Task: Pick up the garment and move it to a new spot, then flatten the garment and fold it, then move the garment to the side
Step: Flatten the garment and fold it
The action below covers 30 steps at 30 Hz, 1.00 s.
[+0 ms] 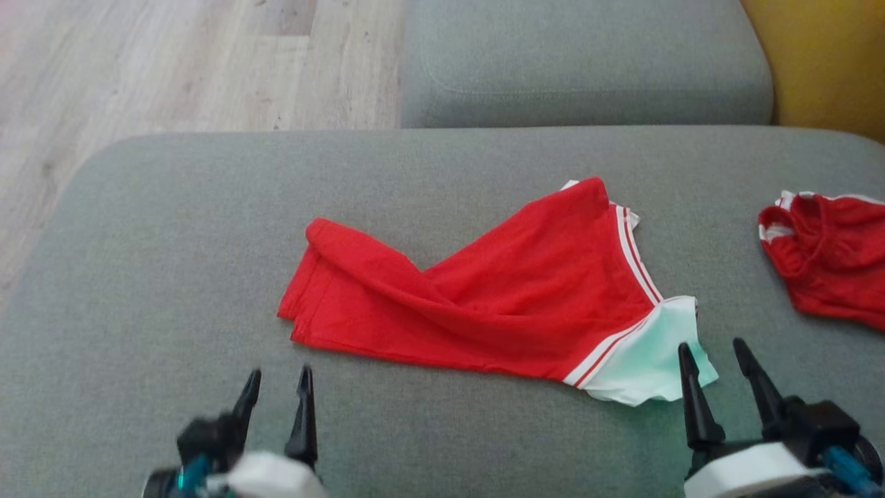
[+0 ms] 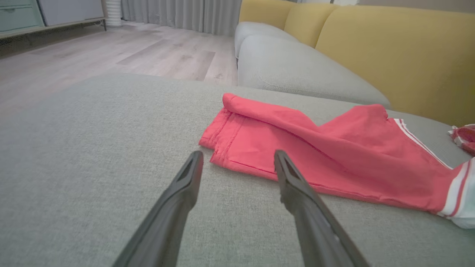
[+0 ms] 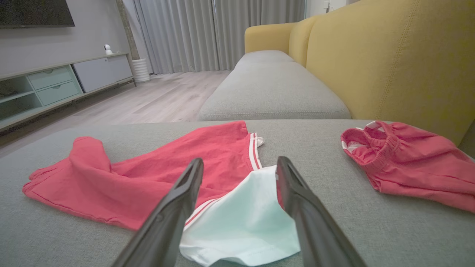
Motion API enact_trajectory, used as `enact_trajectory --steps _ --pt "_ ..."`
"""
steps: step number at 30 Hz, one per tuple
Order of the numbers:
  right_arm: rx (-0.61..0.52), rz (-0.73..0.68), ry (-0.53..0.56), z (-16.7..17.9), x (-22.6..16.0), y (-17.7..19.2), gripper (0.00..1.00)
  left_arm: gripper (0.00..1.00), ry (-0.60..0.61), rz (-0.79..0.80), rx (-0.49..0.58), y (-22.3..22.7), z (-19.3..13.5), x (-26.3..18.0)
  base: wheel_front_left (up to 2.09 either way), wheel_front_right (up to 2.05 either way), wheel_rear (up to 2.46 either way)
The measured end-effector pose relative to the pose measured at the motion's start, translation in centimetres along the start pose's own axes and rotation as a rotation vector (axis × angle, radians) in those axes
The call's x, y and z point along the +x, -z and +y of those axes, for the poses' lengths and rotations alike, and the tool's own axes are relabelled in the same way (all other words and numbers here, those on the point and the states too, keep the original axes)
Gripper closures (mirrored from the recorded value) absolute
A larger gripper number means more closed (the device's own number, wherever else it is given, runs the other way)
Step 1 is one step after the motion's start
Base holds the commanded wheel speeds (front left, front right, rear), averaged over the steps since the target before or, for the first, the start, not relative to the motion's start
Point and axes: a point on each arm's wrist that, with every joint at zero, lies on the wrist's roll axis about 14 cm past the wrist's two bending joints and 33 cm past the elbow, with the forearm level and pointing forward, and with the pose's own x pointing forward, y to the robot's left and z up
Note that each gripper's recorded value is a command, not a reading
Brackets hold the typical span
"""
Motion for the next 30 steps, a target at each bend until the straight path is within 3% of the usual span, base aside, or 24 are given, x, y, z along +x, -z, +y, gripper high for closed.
enact_trajectory --steps 17,23,24,25,26,30 --pt "-0.014 0.031 0.043 -1.7 2.8 0.5 0.0 0.0 -0.091 0.315 -0.096 4.3 2.0 8.4 0.0 0.0 0.0" --pt "-0.018 0.046 0.085 -3.1 2.4 0.9 0.0 0.0 -0.051 0.373 -0.127 5.7 0.7 9.5 0.0 0.0 0.0" --pt "-0.019 0.045 0.092 -3.3 2.4 0.9 0.0 0.13 -0.045 0.377 -0.129 5.7 0.6 9.5 0.0 0.0 0.0" --pt "-0.02 0.044 0.098 -3.5 2.3 0.9 0.0 0.36 -0.042 0.38 -0.129 5.8 0.5 9.5 0.0 0.0 0.0" --pt "-0.02 0.044 0.103 -3.7 2.2 0.8 0.0 0.51 -0.035 0.383 -0.13 5.9 0.4 9.5 0.0 0.0 0.0" --pt "-0.02 0.069 0.129 -4.5 1.8 1.4 0.0 1.0 -0.023 0.385 -0.128 6.0 0.1 9.4 0.0 0.0 0.0"
